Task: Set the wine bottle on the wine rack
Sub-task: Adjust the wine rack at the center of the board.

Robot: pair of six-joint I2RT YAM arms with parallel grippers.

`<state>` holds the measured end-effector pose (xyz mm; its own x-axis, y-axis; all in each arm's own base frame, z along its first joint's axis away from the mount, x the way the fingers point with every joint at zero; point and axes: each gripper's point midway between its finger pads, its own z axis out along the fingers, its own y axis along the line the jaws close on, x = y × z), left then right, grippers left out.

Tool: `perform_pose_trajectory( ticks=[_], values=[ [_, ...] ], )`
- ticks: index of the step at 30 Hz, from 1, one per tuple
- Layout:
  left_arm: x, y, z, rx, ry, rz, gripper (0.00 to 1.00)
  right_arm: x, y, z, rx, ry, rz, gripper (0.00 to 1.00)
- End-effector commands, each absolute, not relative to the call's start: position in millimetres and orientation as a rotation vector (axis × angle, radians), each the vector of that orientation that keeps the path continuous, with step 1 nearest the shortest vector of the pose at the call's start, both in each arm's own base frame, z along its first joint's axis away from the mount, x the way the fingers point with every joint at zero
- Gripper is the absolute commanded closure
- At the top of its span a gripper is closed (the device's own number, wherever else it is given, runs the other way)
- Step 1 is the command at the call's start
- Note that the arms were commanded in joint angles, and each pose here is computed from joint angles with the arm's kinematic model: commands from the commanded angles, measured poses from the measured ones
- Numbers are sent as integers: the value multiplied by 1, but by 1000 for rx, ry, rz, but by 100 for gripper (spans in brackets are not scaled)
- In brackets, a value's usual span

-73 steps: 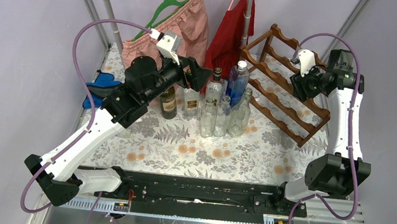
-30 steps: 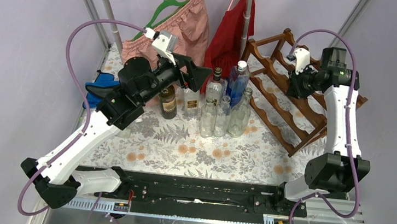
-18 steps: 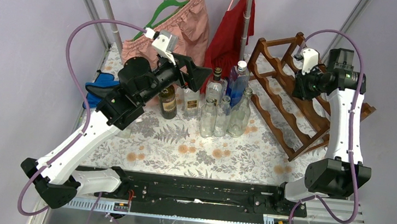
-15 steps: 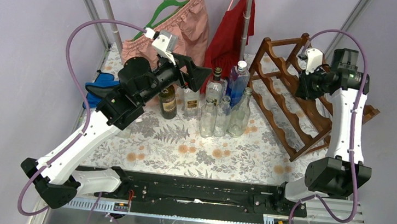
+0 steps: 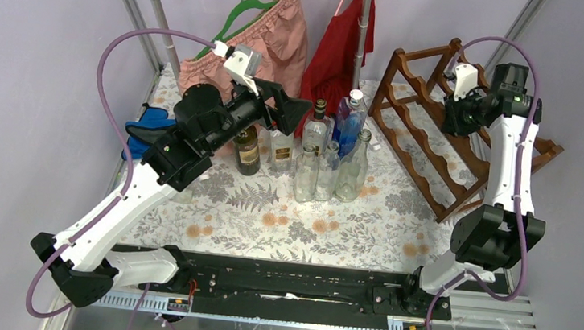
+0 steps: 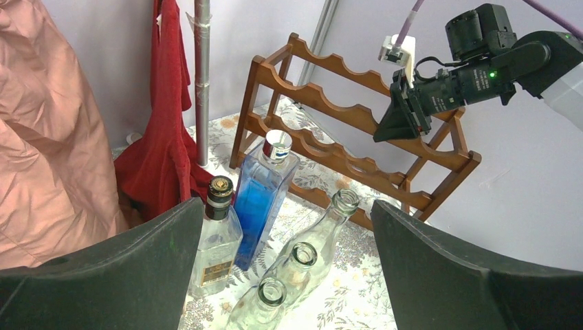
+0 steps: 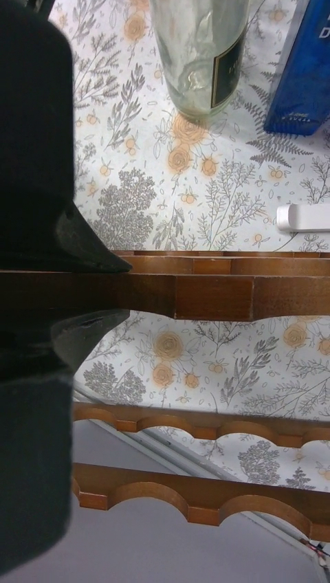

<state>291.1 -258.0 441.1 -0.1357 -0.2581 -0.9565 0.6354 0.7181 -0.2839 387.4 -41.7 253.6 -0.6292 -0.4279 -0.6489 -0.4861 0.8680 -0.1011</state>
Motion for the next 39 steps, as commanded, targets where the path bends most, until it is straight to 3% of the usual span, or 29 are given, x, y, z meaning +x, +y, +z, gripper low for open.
perform_pose_trajectory(
  ticks=[1, 11, 19, 25, 39],
  values=[
    [295, -260, 458, 313, 1456, -794, 1, 419, -38, 303, -819, 2054, -15, 100],
    [298, -265, 455, 322, 1464, -799, 1, 389, 9, 247, -1128, 2085, 188, 100],
    [297, -261, 456, 315, 1465, -786, 1, 370, 58, 235, -1324, 2028, 329, 100],
    [294, -259, 454, 316, 1468, -785, 1, 378, 85, 237, -1344, 1996, 368, 100],
    [295, -254, 453, 298, 1471, -761, 1, 410, 82, 239, -1352, 1993, 308, 99]
  ],
)
